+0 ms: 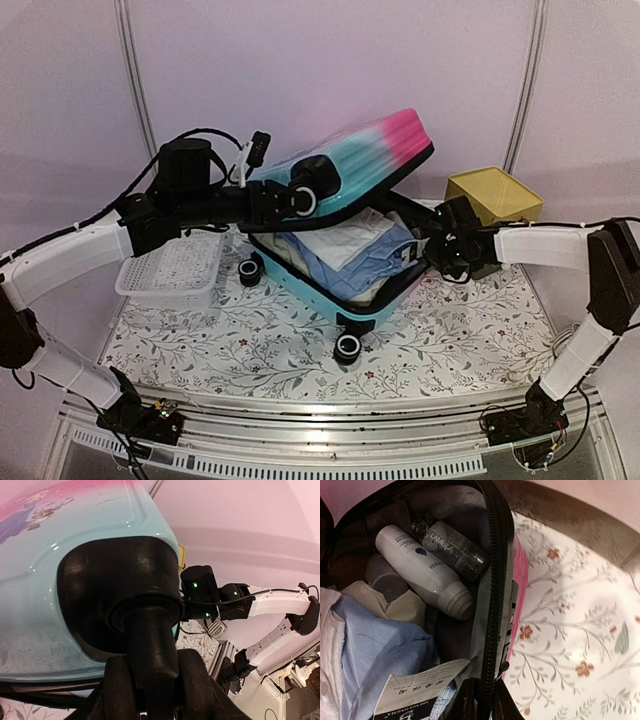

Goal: Open, take out, and arrange the luggage
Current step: Open the luggage at the center of the board, then adjust the opened luggage at the corner of the board.

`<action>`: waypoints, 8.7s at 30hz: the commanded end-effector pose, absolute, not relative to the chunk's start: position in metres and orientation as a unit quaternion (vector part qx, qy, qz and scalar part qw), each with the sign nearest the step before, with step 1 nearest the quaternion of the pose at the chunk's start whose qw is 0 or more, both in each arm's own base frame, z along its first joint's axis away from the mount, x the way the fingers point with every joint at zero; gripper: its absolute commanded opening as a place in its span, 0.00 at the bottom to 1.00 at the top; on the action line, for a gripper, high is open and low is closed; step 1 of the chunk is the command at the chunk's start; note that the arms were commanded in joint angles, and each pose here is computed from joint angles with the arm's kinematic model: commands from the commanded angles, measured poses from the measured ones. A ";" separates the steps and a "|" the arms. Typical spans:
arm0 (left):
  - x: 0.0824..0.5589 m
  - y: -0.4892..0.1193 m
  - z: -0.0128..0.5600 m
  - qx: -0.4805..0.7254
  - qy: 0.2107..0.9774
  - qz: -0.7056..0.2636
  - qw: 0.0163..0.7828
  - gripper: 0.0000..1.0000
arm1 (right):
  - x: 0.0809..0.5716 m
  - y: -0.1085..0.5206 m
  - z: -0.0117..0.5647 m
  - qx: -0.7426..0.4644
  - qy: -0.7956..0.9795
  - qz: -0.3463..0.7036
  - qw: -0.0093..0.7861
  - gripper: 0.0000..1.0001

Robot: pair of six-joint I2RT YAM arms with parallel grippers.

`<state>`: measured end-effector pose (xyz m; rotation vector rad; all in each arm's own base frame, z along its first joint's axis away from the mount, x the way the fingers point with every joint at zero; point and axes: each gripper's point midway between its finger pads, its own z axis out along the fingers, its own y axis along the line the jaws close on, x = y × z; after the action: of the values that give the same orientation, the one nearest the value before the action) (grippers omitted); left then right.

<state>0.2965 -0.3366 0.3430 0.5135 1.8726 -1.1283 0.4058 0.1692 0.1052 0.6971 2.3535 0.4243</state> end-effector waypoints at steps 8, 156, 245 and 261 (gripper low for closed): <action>0.290 -0.328 0.356 0.257 0.727 -0.454 0.447 0.20 | 0.271 0.228 0.128 0.314 0.873 0.258 0.271 0.25; 0.422 -0.265 0.125 0.116 0.895 -0.282 0.326 0.00 | 0.468 0.216 0.483 0.316 0.488 0.401 0.708 0.04; 0.392 -0.240 0.140 -0.248 0.825 -0.249 0.442 0.00 | 0.452 0.176 0.449 0.143 0.534 0.386 0.739 0.96; 0.389 -0.238 0.160 -0.156 0.858 -0.237 0.427 0.43 | 0.393 0.141 0.250 0.127 0.873 0.138 0.450 0.78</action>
<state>0.3849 -0.2420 0.1391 -0.4849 2.1395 -0.5877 0.4260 0.1623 0.3391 0.3239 1.7754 0.5941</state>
